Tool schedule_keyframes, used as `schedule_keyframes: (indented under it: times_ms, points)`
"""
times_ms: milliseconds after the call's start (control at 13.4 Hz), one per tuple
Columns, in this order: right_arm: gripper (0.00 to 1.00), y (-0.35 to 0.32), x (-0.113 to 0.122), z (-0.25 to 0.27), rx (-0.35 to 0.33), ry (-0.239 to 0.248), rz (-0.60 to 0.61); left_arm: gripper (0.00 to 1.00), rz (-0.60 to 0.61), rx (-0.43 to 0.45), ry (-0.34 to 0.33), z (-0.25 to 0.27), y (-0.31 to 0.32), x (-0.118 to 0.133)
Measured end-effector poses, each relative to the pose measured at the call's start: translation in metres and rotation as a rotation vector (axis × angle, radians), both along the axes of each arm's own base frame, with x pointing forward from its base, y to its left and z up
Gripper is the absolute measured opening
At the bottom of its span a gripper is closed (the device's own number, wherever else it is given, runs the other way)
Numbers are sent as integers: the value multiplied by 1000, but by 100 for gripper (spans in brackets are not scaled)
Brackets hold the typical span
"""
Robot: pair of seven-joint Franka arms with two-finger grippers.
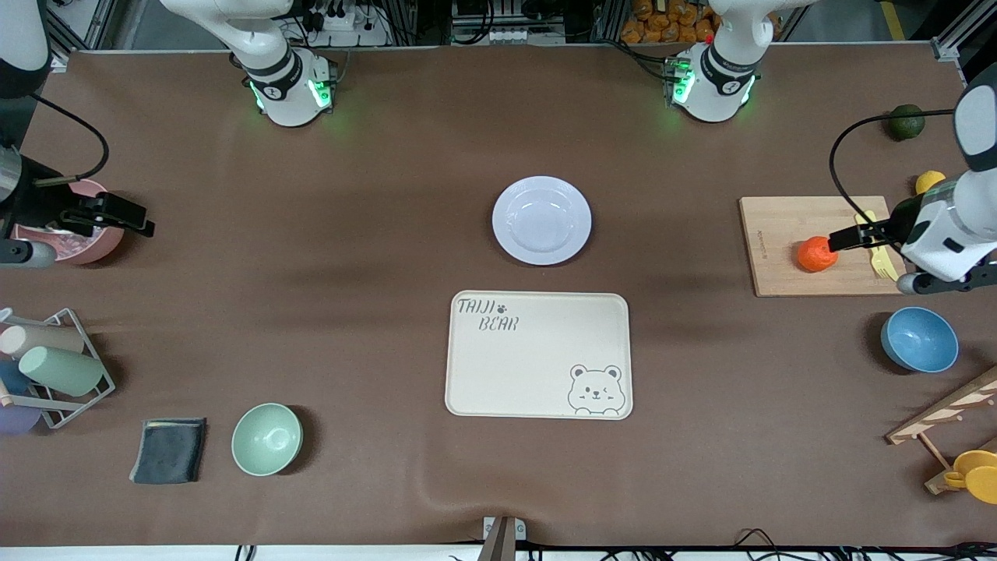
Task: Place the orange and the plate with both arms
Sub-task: 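Reach the left gripper down to the orange on the cutting board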
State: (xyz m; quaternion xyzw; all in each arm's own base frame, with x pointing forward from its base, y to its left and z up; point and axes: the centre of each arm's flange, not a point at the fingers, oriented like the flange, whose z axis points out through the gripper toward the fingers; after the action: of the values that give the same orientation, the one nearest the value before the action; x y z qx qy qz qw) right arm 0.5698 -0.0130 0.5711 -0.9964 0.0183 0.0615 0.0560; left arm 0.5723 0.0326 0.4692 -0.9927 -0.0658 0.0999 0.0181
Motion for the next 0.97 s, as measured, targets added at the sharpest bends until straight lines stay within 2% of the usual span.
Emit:
schedule_keyframes:
  times_ms: [300,599,824,974]
  points:
    - [100,9,4,-8,83,18,-7,100,5,-6,-1,-27,4,6]
    - [100,11,6,-14,92,27,-7,100,11,-11,-4,-44,9,13]
    - [100,14,7,-15,134,29,-17,100,18,-11,-22,-71,16,14]
    - [100,14,9,-19,149,35,-21,100,1,20,-22,-93,23,9]
